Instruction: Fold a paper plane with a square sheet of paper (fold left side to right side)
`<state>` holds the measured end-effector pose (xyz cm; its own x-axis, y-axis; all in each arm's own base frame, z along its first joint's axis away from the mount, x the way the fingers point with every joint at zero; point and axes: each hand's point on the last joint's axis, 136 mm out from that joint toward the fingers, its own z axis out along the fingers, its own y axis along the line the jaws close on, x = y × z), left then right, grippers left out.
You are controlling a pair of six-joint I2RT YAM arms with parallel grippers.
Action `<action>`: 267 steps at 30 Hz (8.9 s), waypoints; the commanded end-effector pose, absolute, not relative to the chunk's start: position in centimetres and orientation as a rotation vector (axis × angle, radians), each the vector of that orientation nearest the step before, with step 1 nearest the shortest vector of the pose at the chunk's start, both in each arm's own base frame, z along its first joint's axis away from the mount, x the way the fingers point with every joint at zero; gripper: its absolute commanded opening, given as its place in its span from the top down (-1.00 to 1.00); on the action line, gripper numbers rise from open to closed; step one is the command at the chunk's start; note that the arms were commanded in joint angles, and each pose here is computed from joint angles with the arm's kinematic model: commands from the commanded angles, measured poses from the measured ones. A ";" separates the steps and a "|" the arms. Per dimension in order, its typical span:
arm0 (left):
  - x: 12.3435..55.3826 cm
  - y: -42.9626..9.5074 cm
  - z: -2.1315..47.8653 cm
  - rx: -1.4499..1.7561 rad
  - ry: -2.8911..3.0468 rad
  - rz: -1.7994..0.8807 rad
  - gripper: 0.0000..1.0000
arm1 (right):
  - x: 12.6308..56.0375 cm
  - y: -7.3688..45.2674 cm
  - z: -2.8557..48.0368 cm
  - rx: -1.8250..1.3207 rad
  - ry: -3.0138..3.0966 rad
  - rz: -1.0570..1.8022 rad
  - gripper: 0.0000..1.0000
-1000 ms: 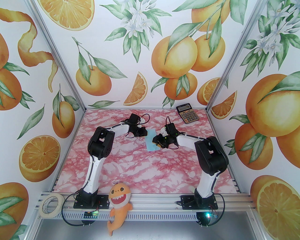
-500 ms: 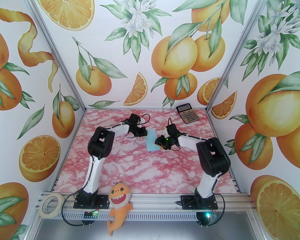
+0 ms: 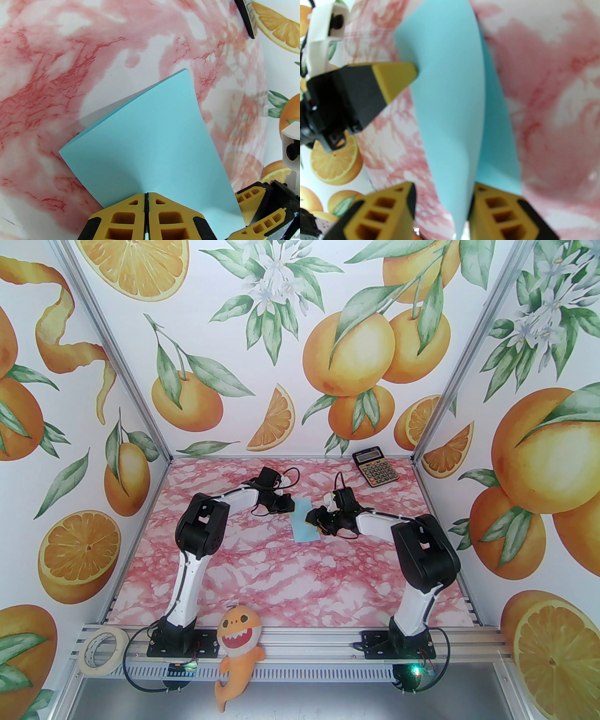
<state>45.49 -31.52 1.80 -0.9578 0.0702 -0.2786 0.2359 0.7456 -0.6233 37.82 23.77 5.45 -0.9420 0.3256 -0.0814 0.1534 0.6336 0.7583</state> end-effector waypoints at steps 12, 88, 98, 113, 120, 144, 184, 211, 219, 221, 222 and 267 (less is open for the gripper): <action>44.0 -31.5 -0.1 0.258 2.777 -0.986 0.82 | 38.4 24.1 6.8 0.369 2.619 1.224 0.17; 37.3 -30.7 6.7 -0.115 2.540 -1.211 0.52 | 39.8 26.9 5.2 0.396 2.627 1.241 0.18; 37.0 -29.6 6.2 -0.149 2.557 -1.134 0.50 | 39.8 26.8 5.3 0.397 2.624 1.240 0.17; 37.8 -30.6 5.7 -0.189 2.541 -1.196 0.53 | 39.7 26.8 5.3 0.396 2.623 1.243 0.17; 37.6 -30.1 5.0 -0.204 2.575 -1.146 0.52 | 39.7 26.8 5.3 0.399 2.623 1.243 0.18; 38.7 -31.7 5.5 -0.152 2.537 -1.183 0.68 | 39.3 26.7 5.2 0.400 2.628 1.243 0.18; 40.0 -31.4 4.0 -0.023 2.580 -1.152 1.00 | 36.3 27.9 5.4 0.270 2.659 1.282 0.99; 40.4 -31.2 3.0 -0.002 2.605 -1.120 1.00 | 34.5 28.6 2.3 0.290 2.719 1.281 1.00; 40.7 -31.1 2.8 -0.003 2.607 -1.112 1.00 | 34.2 28.7 2.1 0.287 2.728 1.281 1.00; 40.7 -31.1 2.7 -0.004 2.608 -1.115 1.00 | 34.2 28.7 2.0 0.289 2.729 1.279 1.00; 40.7 -31.1 2.7 -0.004 2.608 -1.115 1.00 | 34.2 28.7 2.0 0.287 2.729 1.278 1.00; 40.5 -31.2 1.8 -0.004 2.632 -1.121 1.00 | 32.3 27.7 -0.7 0.272 2.878 1.104 1.00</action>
